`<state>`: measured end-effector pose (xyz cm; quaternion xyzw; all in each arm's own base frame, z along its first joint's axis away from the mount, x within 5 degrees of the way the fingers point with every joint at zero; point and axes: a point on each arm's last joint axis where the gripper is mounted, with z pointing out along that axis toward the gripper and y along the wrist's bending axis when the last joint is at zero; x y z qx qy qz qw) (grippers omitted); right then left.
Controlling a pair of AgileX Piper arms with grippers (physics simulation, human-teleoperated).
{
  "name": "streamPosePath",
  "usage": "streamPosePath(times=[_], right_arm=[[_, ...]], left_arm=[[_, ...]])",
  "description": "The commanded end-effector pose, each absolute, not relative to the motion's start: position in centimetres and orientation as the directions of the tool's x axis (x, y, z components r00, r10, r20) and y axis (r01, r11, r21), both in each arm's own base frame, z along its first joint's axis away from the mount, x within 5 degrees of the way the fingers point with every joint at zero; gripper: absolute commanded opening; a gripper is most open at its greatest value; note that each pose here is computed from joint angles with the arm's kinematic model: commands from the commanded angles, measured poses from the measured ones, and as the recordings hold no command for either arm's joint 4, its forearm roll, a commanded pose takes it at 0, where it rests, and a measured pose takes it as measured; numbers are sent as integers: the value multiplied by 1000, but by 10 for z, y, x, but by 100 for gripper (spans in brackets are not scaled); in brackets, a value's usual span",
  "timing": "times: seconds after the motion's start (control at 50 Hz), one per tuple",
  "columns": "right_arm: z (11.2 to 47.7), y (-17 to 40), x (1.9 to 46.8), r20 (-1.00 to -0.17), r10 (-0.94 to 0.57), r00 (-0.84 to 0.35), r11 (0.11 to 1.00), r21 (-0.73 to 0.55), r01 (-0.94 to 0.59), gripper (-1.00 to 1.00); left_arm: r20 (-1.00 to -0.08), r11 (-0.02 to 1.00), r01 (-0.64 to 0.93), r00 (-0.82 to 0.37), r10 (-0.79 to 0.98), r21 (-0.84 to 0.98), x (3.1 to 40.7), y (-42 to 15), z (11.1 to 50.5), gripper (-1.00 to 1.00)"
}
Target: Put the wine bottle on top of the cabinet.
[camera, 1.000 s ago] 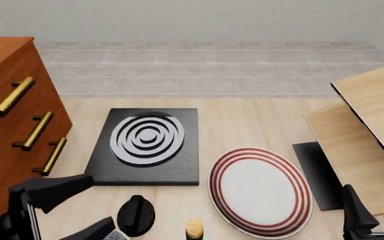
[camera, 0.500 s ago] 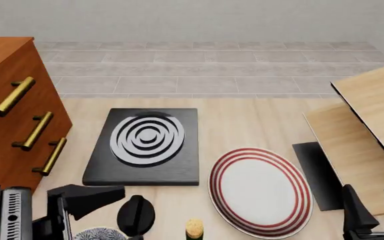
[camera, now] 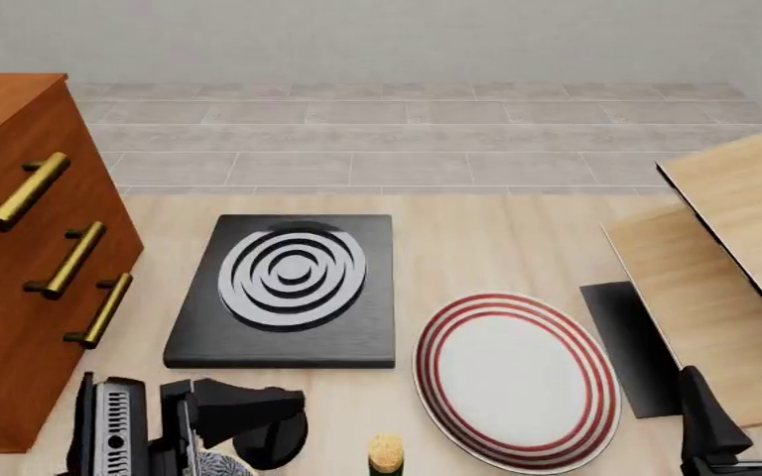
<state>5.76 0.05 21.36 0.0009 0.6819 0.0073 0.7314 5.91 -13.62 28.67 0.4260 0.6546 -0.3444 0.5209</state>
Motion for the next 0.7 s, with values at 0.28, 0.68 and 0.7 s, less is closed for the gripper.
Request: streamPosePath(times=[0.28, 0.68, 0.7], right_arm=[[213, 1, 58, -997, 12, 70, 1000, 11, -10, 100], [214, 1, 58, -997, 12, 70, 1000, 12, -10, 100], [214, 1, 58, -997, 12, 70, 1000, 12, -10, 100]], left_arm=[[-972, 366, 930, -106, 209, -22, 60, -155, 283, 100], [-974, 367, 929, -131, 184, -56, 61, -161, 287, 100], [-974, 367, 928, -133, 184, -58, 61, -161, 286, 100]])
